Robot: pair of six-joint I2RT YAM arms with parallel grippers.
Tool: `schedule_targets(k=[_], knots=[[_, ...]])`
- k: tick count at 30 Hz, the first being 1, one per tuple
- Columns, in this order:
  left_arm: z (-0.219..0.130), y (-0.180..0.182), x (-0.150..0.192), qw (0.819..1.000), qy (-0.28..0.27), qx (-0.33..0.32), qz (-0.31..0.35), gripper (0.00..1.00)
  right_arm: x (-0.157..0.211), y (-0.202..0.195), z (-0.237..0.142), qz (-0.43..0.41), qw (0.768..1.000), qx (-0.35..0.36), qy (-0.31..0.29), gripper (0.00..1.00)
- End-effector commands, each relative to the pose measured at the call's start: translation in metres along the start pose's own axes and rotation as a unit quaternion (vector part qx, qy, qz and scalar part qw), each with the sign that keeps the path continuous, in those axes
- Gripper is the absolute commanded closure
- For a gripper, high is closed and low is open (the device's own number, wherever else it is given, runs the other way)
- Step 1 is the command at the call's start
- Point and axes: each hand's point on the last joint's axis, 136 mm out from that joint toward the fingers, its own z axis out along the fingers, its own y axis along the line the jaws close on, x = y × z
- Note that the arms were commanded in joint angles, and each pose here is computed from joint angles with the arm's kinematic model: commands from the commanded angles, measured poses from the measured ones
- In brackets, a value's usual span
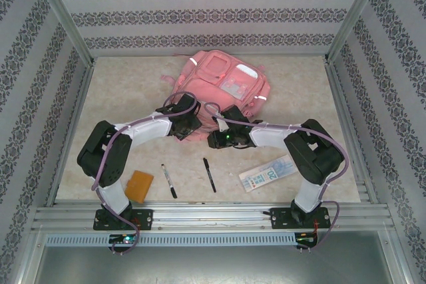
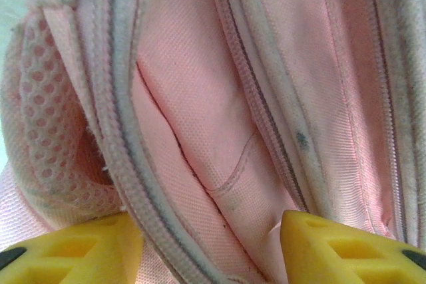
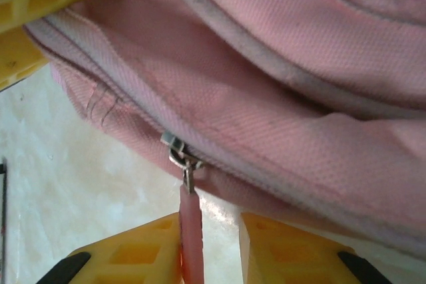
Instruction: Pack the student bag
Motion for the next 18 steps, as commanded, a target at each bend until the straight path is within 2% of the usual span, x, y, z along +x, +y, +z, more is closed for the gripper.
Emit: schedule_targets(k=[1,4,5,6,9,11,18], knots=[[0.001,0.007,0.001,1.000,-0.011,-0.006,-0.006,0.46,-0.014,0.002,0.001,0.001,1.000,0.016,-0.022,0.77],[0.000,0.009,0.000,1.000,-0.015,-0.010,0.000,0.54,-0.014,-0.001,-0.002,-0.002,0.999,0.025,-0.022,0.97],[0.000,0.011,-0.001,1.000,-0.018,-0.012,0.002,0.57,-0.014,-0.003,-0.003,-0.004,0.999,0.029,-0.021,1.00],[-0.001,0.011,-0.001,1.000,-0.020,-0.012,0.005,0.62,-0.012,-0.005,-0.005,-0.004,0.999,0.033,-0.019,1.00],[-0.003,0.011,-0.004,0.999,-0.024,-0.011,0.019,0.88,-0.008,-0.017,-0.014,0.007,0.999,0.044,-0.011,1.00],[-0.006,0.012,-0.006,0.999,-0.029,-0.016,0.031,1.00,-0.003,-0.028,-0.021,0.015,0.998,0.053,0.001,1.00],[-0.025,0.009,-0.021,0.996,-0.048,-0.018,0.066,1.00,0.006,-0.073,-0.046,0.019,0.993,0.116,0.026,1.00]])
